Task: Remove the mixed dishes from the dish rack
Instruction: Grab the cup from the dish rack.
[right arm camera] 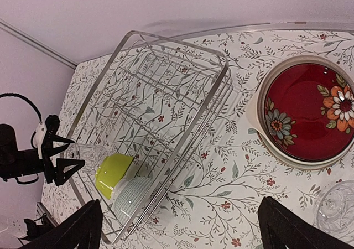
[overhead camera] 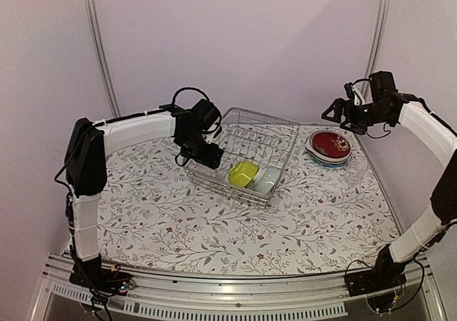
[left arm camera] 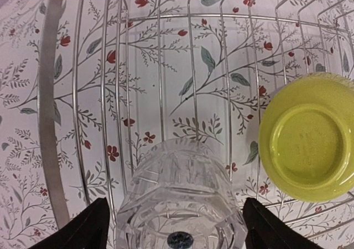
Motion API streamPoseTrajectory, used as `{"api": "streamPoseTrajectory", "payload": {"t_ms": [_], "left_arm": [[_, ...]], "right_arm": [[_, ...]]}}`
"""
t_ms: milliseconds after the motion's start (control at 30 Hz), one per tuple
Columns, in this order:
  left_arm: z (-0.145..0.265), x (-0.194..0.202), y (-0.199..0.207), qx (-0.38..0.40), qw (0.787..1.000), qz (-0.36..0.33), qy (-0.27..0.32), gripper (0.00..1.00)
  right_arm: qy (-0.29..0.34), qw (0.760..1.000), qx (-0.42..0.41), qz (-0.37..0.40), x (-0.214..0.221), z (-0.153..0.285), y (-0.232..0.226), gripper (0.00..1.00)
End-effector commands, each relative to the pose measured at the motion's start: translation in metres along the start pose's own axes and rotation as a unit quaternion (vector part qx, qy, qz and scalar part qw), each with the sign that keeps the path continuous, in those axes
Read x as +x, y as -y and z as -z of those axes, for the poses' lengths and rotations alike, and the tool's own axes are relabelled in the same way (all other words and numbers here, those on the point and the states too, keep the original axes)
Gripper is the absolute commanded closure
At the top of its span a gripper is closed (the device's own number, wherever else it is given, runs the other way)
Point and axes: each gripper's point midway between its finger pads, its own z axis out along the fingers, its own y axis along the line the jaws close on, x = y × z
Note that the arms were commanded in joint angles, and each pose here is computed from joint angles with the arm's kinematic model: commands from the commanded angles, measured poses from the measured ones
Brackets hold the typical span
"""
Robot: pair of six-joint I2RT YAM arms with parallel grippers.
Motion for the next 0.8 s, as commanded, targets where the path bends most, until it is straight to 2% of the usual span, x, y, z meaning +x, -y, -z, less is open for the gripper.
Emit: {"api": "streamPoseTrajectory", "payload": {"t_ms": [0, 267, 433, 567, 767], "left_arm": [[-0.009, 0.008, -0.004, -0.001, 1.0, 0.002, -0.021, 0.17], [-0.014, 0.008, 0.001, 0.011, 1.0, -0.002, -0.028, 0.15], [-0.013, 0.006, 0.001, 0.014, 1.0, -0.004, -0.028, 0.21], [-0.002, -0.004, 0.001, 0.016, 1.0, -0.002, -0.012, 0.29], [0.037, -0.036, 0.002, 0.029, 0.998, 0.003, 0.057, 0.32]], "right_arm": [[0.007, 1.0, -0.008, 0.004, -0.003, 0.002, -0.006, 0.01], [0.011, 1.0, -0.015, 0.006, -0.003, 0.004, -0.009, 0.01], [0.013, 1.0, -0.025, 0.006, -0.005, 0.005, -0.014, 0.01], [0.013, 0.999, -0.037, 0.002, -0.006, 0.004, -0.017, 0.01], [0.013, 0.998, -0.067, -0.002, -0.009, 0.003, -0.027, 0.01]]}}
